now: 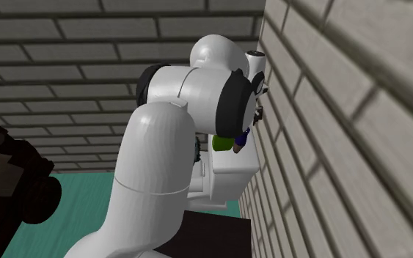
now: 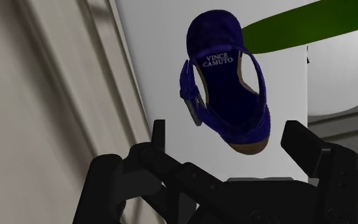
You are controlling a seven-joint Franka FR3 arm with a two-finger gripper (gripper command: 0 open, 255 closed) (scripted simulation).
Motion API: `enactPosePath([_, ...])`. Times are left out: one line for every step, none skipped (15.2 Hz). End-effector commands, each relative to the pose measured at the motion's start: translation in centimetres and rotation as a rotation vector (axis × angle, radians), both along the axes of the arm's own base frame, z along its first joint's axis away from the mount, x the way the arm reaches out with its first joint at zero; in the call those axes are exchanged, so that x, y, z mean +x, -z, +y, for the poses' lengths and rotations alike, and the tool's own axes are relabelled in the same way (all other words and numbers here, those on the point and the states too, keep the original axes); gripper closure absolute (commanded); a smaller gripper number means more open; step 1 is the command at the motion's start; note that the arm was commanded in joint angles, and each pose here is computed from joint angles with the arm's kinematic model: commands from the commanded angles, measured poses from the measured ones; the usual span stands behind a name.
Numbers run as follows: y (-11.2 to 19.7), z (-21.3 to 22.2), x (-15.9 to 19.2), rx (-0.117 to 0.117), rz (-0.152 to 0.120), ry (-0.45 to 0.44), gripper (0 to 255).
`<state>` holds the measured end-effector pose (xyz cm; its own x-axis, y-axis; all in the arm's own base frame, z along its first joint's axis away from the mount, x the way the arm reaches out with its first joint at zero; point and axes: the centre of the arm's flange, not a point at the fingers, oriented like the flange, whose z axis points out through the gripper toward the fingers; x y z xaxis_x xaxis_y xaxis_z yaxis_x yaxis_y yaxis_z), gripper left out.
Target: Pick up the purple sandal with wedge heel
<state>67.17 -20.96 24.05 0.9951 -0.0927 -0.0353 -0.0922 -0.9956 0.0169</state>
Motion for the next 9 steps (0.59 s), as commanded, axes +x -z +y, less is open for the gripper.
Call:
enactPosePath([0.74, 0.15, 0.11, 0.000, 0.000, 0.000, 0])
enactPosePath([0.74, 0.15, 0.12, 0.000, 0.000, 0.000, 0])
enactPosePath([0.69, 0.09, 0.12, 0.000, 0.000, 0.000, 255])
enactPosePath([0.71, 0.11, 0.11, 0.000, 0.000, 0.000, 255])
enactPosePath([0.72, 0.11, 0.13, 0.000, 0.000, 0.000, 255])
enactPosePath([0.74, 0.12, 0.14, 0.000, 0.000, 0.000, 255])
enactPosePath([0.75, 0.10, 0.14, 0.000, 0.000, 0.000, 255])
enactPosePath([0.76, 0.11, 0.12, 0.000, 0.000, 0.000, 255])
enactPosePath([0.80, 0.10, 0.13, 0.000, 0.000, 0.000, 255])
